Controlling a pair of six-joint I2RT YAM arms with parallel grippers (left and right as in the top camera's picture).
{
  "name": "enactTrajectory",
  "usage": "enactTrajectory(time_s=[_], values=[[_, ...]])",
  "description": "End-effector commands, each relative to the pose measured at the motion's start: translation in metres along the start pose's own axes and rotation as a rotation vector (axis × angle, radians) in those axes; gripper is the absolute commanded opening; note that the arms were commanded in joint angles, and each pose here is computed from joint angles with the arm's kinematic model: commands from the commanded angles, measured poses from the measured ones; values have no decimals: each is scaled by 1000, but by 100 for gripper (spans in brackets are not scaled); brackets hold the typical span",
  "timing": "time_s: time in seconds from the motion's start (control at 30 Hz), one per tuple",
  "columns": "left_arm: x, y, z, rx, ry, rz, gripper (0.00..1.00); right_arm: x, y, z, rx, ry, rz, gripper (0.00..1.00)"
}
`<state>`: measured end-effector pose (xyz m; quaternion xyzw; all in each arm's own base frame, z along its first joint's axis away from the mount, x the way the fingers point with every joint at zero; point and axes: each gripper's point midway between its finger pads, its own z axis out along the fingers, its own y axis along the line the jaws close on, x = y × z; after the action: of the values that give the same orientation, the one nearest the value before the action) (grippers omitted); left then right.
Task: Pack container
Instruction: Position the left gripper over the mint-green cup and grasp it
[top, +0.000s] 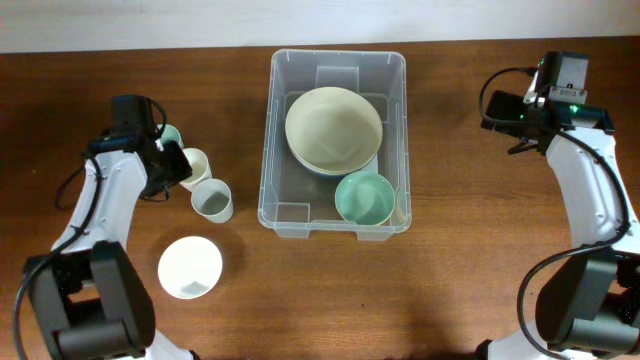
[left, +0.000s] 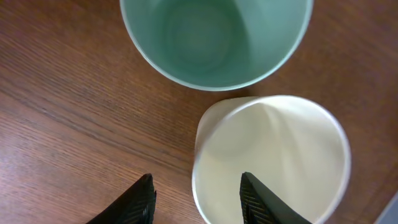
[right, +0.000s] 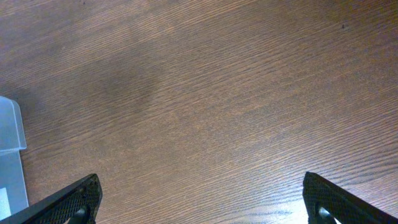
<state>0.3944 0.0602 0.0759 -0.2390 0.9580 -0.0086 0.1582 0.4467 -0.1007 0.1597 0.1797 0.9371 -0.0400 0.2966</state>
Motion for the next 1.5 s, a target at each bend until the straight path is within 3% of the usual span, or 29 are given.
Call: enactTrajectory(time_s=[0.0, 0.13, 0.33, 0.7, 0.77, 0.83, 1.07, 1.47], values=[[2, 1, 8, 4, 13, -18, 45, -10, -2, -12, 5, -39, 13, 99], [-2, -1, 9, 10, -2, -18, 45, -10, -2, -12, 5, -39, 13, 99], [-3, -1, 10, 11, -5, -18, 20, -10, -2, -12, 5, -39, 13, 99], [-3, -1, 10, 11, -5, -18, 13, -10, -2, -12, 5, -39, 13, 99], [-3, -1, 10, 11, -6, -18, 18, -11, -2, -12, 5, -40, 13, 99], [-4, -1, 10, 12, -10, -18, 43, -10, -2, -12, 5, -39, 13, 99], [-6, -2, 10, 14, -16, -19, 50, -10, -2, -12, 5, -39, 13, 99], [-24, 3, 9, 83, -63, -64, 51, -10, -2, -12, 5, -39, 13, 99]])
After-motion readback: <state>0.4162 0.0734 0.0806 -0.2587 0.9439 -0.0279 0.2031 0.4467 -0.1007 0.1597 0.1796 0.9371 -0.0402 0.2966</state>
